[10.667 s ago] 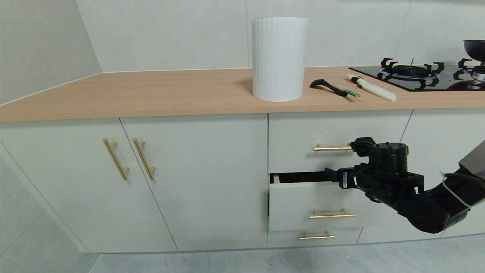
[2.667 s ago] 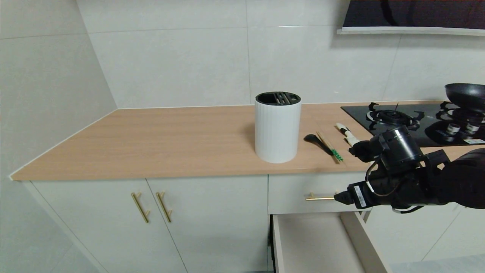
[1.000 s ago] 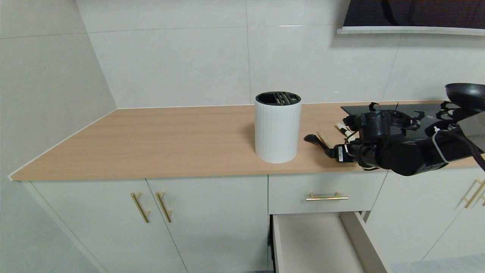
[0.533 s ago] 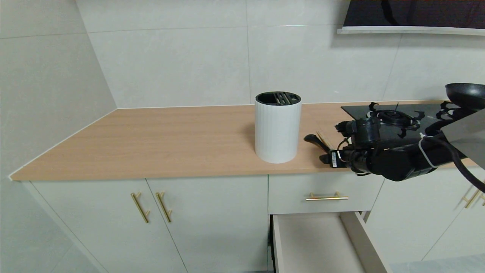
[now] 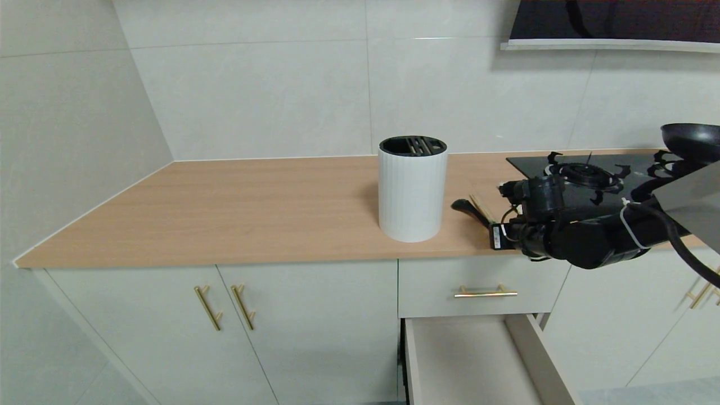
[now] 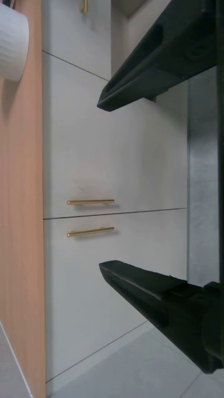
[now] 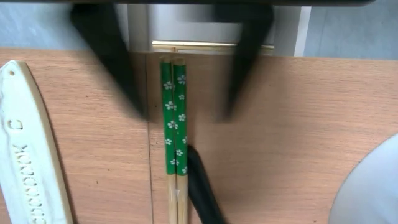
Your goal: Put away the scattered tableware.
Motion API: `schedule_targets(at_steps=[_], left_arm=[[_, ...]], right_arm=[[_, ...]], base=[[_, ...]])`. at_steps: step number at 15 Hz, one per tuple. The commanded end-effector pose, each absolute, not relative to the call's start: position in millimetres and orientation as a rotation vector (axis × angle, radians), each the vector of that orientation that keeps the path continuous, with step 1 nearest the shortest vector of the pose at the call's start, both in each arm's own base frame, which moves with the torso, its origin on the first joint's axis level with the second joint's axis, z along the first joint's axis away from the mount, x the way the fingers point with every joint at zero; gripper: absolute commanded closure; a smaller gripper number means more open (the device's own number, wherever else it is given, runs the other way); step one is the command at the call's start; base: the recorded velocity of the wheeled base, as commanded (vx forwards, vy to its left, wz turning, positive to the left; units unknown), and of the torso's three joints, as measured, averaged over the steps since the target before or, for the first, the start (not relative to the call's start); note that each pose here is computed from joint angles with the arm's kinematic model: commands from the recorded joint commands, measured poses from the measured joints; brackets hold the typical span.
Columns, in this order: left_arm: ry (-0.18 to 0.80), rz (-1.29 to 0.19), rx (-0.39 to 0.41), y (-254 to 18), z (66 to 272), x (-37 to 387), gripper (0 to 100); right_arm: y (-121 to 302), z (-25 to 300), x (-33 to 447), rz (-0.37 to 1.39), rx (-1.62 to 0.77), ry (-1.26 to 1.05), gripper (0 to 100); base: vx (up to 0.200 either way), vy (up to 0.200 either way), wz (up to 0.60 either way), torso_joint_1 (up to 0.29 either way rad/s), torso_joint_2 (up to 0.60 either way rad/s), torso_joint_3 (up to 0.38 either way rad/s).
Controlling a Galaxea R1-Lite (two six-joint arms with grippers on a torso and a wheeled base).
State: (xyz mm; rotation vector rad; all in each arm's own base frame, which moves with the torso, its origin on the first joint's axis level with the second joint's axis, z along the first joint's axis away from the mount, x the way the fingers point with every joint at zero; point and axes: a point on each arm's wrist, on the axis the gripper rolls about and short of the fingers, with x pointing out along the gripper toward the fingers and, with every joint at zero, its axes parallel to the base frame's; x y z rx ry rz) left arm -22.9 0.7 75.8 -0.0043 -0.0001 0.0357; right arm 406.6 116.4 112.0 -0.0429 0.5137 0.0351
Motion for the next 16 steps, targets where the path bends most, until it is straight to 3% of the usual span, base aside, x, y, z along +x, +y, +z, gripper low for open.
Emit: schedule_targets(at_steps=[1,8,12,16], left_arm=[[0.001,0.035,-0.005,0.7,75.8,-22.8,0],[0.001,0.037,-0.005,0.7,75.8,-22.8,0],[0.001,0.035,-0.005,0.7,75.8,-22.8,0],[0.001,0.038,-0.005,0.7,75.8,-22.8,0]], right_arm=[[116.4,113.0,406.0,0.034,-0.043,0.512,100],[113.1,134.0,390.8,0.038,-0.034,0.481,100],[137.5,182.3,303.0,0.179,-0.022,0.422,100],[129.7,208.1,195.5,0.331,-0.008,0.464,100]], base=[[0.000,0.000,0.00,0.000,0.00,0.000],[0.000,0.000,0.00,0.000,0.00,0.000],[0.000,0.000,0.00,0.000,0.00,0.000],[0.000,0.000,0.00,0.000,0.00,0.000]])
